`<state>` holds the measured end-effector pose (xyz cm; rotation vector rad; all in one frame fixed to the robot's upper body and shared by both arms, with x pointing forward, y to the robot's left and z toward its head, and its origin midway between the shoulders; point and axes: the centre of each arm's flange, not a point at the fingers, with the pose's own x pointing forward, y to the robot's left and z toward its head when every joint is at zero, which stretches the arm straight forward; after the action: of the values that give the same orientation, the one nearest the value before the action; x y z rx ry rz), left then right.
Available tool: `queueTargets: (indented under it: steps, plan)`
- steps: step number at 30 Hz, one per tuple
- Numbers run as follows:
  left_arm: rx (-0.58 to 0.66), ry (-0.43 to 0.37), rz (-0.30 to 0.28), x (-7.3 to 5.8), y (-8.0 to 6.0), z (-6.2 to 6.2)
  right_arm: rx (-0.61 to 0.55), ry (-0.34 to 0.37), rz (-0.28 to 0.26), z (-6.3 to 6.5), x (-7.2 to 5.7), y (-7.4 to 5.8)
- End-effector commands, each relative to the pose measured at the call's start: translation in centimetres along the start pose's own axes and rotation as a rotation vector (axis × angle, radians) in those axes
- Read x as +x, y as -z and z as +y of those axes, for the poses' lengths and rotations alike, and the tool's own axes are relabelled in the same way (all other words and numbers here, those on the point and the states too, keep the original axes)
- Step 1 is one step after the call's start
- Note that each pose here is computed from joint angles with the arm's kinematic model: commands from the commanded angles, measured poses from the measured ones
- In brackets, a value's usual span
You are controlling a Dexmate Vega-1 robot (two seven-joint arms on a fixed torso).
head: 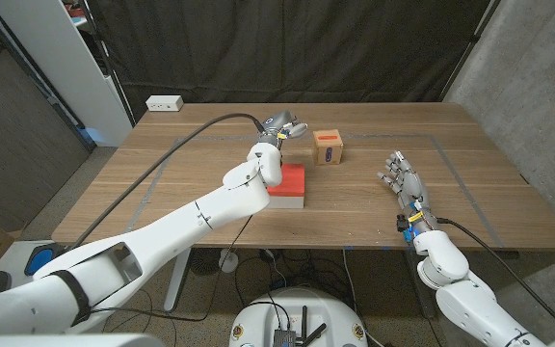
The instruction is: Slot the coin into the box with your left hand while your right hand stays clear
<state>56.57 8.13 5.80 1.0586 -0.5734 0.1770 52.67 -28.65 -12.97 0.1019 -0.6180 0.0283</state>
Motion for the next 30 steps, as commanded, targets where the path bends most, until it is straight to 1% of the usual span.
queueTargets:
  steps: [1,7,9,15,19,24,28,30]
  plan:
    - [-0.024,0.038,0.001,-2.5,3.0,1.2,-0.001,-0.015,-0.006,2.2,0.0,0.3]
    - [-0.038,0.037,0.008,-3.8,4.7,2.0,-0.002,-0.017,-0.008,3.5,0.0,0.4]
    - [-0.044,0.051,0.004,-4.2,5.4,2.3,-0.01,-0.02,-0.012,3.9,0.0,0.4]
    - [-0.097,0.057,0.002,-5.5,7.7,2.9,-0.044,-0.039,-0.026,5.0,0.3,0.1]
    - [-0.164,0.045,-0.033,-6.2,9.3,3.4,-0.069,-0.054,-0.031,5.5,0.4,-0.2]
    - [-0.252,-0.007,-0.098,-7.0,10.8,3.9,-0.083,-0.068,-0.04,5.7,0.5,-0.8]
    - [-0.317,-0.029,-0.135,-7.5,11.8,3.9,-0.085,-0.094,-0.05,5.8,0.8,-1.2]
    - [-0.34,-0.038,-0.144,-7.8,12.3,3.7,-0.079,-0.104,-0.051,5.8,0.9,-1.4]
